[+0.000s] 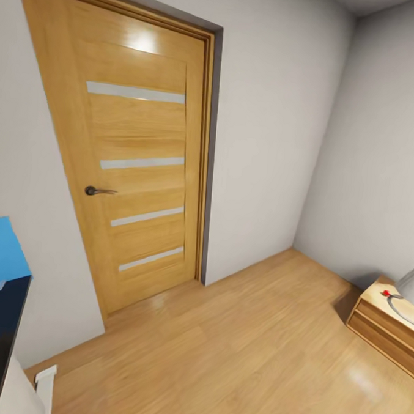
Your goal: In the bedroom, organize the workspace by keeping the computer under the desk, ensuring the monitor is on the desk, placing the keyboard on the desk next to the monitor, placing the mouse on the desk next to the keyboard, moving the folder from the swivel chair onto the desk next to the mouse, stacking the notebook on top of the folder with the pen on top of the notebook, and positioning the swivel chair next to the desk.
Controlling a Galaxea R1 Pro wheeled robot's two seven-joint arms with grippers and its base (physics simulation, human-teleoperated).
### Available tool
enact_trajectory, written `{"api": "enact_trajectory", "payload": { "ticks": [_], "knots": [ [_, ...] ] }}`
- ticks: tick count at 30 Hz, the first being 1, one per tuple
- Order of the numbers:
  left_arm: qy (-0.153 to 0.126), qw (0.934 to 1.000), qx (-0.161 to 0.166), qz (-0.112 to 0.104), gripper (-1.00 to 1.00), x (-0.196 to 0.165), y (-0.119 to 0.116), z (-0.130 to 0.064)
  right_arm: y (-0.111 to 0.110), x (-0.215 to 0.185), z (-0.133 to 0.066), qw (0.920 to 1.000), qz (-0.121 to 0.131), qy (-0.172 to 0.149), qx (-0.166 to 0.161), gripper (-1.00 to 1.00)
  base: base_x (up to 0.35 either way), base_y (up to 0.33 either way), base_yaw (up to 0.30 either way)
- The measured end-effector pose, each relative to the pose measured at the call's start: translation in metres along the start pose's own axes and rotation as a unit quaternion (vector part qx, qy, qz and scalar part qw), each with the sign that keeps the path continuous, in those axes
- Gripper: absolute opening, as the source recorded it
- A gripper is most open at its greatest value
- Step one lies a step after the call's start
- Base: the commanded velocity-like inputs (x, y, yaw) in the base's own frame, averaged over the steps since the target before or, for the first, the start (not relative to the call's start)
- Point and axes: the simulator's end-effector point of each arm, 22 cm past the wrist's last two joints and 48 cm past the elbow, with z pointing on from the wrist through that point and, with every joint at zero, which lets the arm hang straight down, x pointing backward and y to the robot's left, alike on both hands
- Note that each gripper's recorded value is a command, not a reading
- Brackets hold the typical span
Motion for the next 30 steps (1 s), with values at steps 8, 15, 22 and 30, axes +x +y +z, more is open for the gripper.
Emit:
{"api": "enact_trajectory", "payload": {
  "ticks": [8,15,22,30],
  "knots": [
    [0.000,1.0000,0.000,0.000,1.00,-0.0003,0.0005,0.0001,0.0000,0.0000,0.0000,1.0000,0.000,0.000,0.000,1.00,0.329,-0.085,0.000],
    [0.000,1.0000,0.000,0.000,1.00,0.0002,0.0006,0.0000,0.0001,0.0004,-0.0002,1.0000,0.000,0.000,0.000,1.00,0.329,-0.116,0.000],
    [0.001,1.0000,0.000,0.000,1.00,0.0001,0.0005,0.0001,0.0000,0.0002,-0.0001,1.0000,-0.001,0.000,0.000,1.00,0.327,-0.132,0.000],
    [0.001,1.0000,0.000,0.000,1.00,0.0003,0.0006,0.0000,0.0004,-0.0002,0.0001,1.0000,-0.001,0.000,-0.001,1.00,0.320,-0.160,0.000]
  ]
}}
